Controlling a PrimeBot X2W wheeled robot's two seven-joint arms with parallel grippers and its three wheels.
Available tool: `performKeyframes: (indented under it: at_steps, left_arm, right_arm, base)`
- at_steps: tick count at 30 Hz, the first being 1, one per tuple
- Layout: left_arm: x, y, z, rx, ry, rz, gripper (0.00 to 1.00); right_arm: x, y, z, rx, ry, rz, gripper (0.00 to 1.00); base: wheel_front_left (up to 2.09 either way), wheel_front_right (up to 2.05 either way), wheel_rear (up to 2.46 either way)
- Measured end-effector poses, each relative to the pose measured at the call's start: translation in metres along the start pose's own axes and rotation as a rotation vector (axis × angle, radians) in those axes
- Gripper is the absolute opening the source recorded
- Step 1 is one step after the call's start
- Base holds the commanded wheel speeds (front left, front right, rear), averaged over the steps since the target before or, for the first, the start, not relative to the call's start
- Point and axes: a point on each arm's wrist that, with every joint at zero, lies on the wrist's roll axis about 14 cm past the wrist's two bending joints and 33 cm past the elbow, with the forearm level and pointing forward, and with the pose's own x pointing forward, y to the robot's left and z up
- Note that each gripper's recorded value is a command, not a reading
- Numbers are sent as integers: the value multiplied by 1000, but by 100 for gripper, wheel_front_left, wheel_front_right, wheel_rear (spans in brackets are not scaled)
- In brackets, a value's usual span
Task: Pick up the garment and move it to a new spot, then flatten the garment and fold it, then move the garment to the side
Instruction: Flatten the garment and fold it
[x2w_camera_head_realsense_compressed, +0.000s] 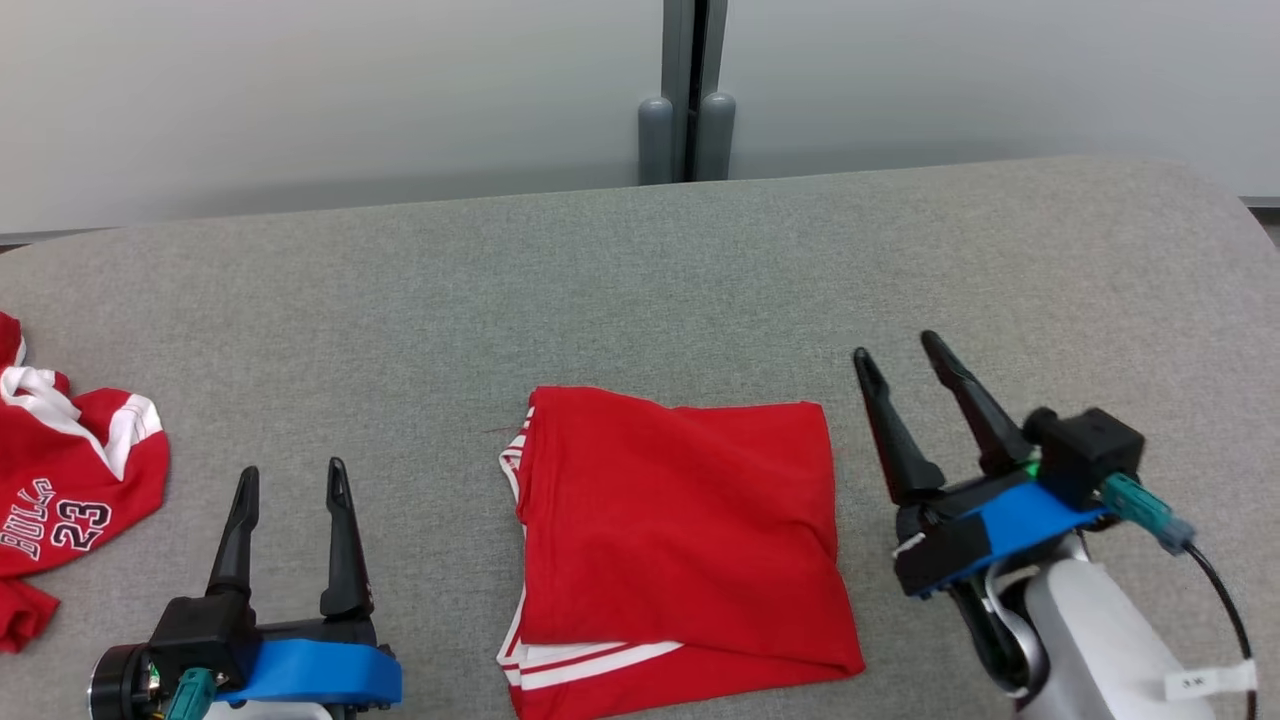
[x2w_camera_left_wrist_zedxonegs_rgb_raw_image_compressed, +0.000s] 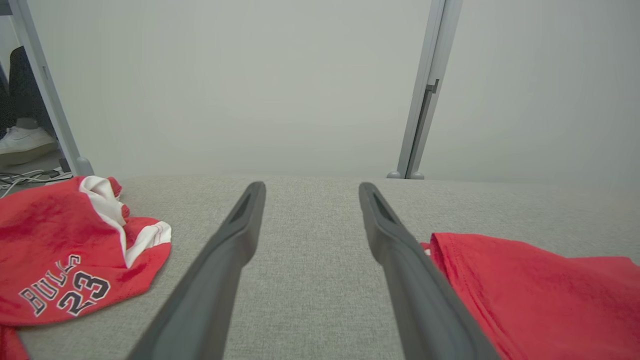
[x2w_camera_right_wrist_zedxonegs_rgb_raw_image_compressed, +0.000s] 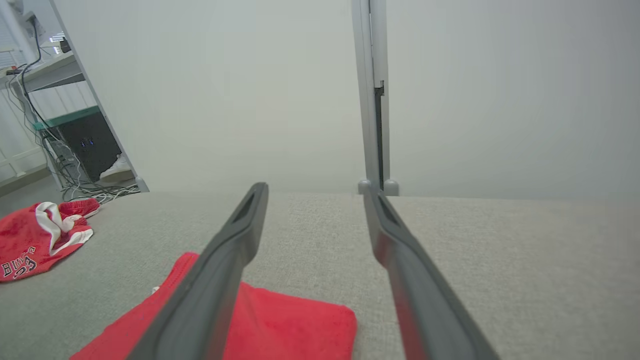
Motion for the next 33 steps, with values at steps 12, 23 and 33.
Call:
performKeyframes:
  at_steps: [12, 23, 33]
  left_arm:
    - [-7, -9, 2, 11, -4, -34, 100]
    - [-24, -3, 9, 24, -23, -12, 100]
    - [-35, 8, 15, 28, -41, 13, 100]
  right_arm:
    - [-67, -41, -8, -19, 3, -191, 100]
    - [-86, -24, -8, -19, -4, -188, 100]
    - [-86, -12, -13, -17, 9, -161, 100]
  base:
    - [0, 0, 0]
    - [0, 0, 0]
    - [0, 0, 0]
